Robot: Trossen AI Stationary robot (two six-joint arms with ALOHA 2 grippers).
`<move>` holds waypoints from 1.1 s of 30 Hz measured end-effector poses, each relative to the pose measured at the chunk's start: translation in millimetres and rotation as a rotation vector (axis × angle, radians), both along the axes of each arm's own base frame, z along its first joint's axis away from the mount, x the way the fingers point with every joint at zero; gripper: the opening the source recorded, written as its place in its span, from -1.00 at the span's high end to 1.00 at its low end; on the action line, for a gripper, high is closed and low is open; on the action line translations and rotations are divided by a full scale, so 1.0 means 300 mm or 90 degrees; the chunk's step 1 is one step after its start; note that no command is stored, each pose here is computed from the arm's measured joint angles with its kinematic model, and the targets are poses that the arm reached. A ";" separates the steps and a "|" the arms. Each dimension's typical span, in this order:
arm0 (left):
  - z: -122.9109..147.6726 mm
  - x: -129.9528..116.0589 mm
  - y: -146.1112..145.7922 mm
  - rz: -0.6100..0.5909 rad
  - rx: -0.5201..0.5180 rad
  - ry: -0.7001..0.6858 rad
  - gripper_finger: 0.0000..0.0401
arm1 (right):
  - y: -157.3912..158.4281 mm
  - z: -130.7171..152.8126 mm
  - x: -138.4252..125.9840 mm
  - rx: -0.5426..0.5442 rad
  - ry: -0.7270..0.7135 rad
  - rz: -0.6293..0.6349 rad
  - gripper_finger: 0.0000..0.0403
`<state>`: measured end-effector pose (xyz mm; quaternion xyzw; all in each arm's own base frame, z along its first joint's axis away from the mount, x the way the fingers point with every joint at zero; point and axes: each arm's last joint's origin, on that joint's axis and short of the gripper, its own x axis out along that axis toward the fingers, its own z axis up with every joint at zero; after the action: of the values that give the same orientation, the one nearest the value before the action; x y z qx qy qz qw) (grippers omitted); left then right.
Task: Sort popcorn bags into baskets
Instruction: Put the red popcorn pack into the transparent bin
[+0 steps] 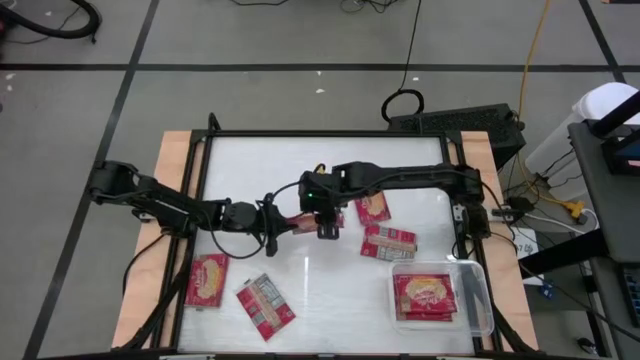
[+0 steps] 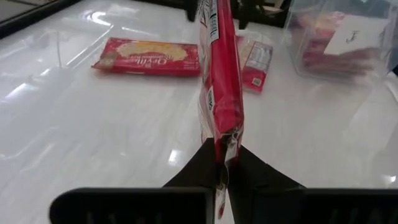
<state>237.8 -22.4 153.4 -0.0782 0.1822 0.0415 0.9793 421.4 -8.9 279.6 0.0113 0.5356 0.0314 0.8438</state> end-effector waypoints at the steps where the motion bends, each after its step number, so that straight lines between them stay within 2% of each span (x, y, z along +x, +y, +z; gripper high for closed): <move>1: 0.001 0.000 0.000 -0.002 0.005 -0.002 0.90 | -0.006 -0.010 -0.001 0.005 0.003 -0.004 0.37; 9: 0.004 0.002 0.000 -0.003 0.008 -0.008 0.93 | -0.013 -0.112 -0.022 0.029 0.056 -0.017 0.43; 19: 0.006 0.002 -0.005 -0.006 0.006 -0.012 0.82 | -0.002 -0.140 -0.033 0.025 0.074 0.002 0.94; 22: 0.016 0.004 -0.020 -0.020 0.013 -0.032 0.67 | 0.000 -0.127 -0.040 0.038 0.071 0.010 0.93; 27: 0.035 0.007 -0.037 -0.030 -0.003 -0.070 0.26 | 0.010 -0.092 -0.075 0.058 0.094 0.004 0.91; 33: 0.043 0.003 -0.049 -0.035 -0.021 -0.077 -0.13 | 0.061 0.007 -0.159 0.090 0.116 -0.006 0.96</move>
<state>238.8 -37.1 166.3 -0.0920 0.1253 0.0070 0.9878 373.8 9.4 281.6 0.0757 0.6065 0.0640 0.7889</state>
